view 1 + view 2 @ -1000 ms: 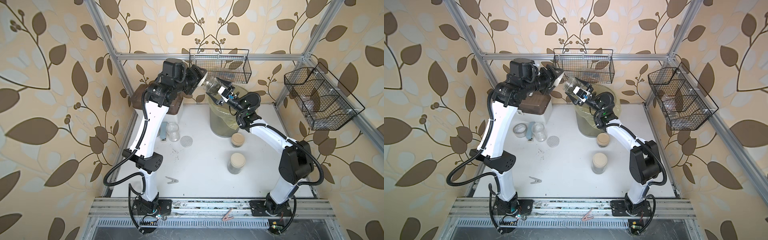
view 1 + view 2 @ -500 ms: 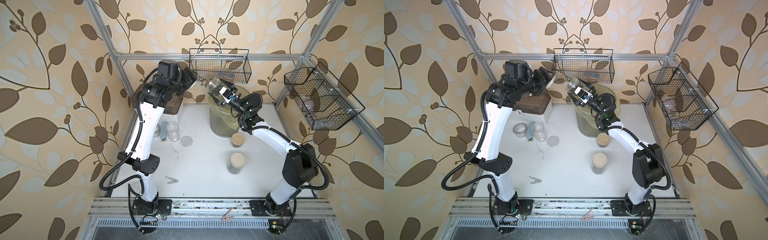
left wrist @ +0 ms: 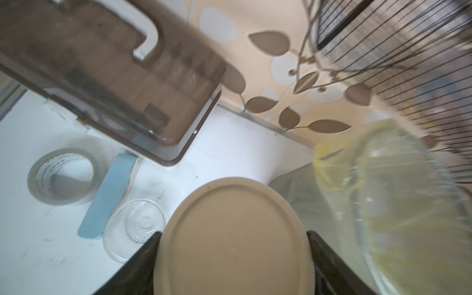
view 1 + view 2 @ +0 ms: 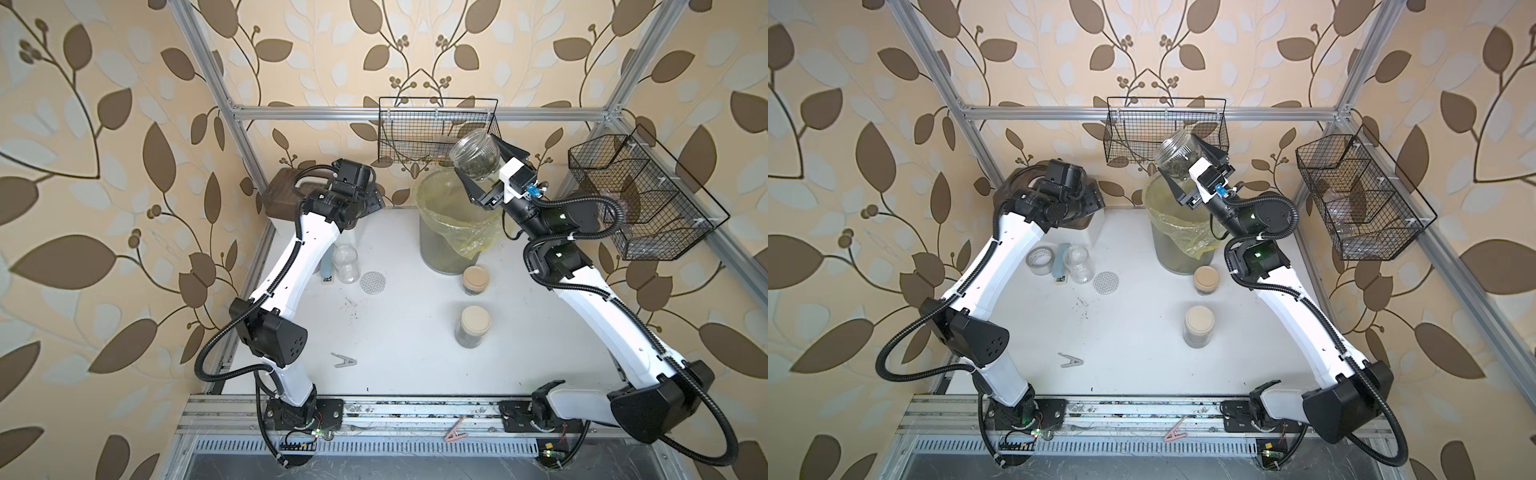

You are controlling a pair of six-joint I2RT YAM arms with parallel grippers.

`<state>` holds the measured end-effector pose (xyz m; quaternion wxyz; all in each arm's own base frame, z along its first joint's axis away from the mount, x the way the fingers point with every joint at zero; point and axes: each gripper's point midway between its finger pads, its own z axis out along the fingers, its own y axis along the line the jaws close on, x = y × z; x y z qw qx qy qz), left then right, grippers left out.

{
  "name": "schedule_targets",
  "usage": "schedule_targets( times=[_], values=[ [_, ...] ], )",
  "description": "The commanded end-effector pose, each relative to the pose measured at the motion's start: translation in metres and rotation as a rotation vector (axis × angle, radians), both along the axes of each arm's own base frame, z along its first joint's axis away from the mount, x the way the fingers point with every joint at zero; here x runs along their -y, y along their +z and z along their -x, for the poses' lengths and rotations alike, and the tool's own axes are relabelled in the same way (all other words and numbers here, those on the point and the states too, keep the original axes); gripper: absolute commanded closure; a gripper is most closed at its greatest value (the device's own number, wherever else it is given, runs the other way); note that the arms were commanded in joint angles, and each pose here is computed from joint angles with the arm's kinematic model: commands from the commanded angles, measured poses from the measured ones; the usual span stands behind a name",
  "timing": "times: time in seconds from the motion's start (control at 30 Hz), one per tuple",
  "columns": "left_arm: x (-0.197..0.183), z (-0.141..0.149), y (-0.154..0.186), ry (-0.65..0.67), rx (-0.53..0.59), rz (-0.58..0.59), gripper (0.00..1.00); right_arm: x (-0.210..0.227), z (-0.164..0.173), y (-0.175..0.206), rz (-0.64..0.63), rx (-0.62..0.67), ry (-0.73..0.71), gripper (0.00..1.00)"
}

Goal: Empty moldy tea leaves from jars
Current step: Place the lid at the center of the board.

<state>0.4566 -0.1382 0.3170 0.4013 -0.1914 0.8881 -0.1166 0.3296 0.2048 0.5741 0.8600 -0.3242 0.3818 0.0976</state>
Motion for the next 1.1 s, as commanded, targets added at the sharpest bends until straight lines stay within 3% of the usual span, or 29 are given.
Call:
schedule_targets(
  times=[0.0,0.37,0.77,1.07],
  values=[
    [0.000,-0.022,-0.014,0.025,0.056,-0.065,0.73,0.004,0.009,-0.005,-0.013,-0.079,-0.008,0.87],
    [0.052,-0.070,-0.134,-0.076,-0.048,-0.110,0.72,0.007,0.033,-0.010,-0.001,-0.169,-0.052,0.88],
    [0.069,-0.104,-0.216,-0.076,-0.096,-0.149,0.70,0.007,0.027,-0.019,0.010,-0.201,-0.068,0.88],
    [0.074,-0.109,-0.262,-0.091,-0.153,-0.153,0.64,0.004,0.022,-0.022,0.009,-0.208,-0.065,0.87]
  ],
)
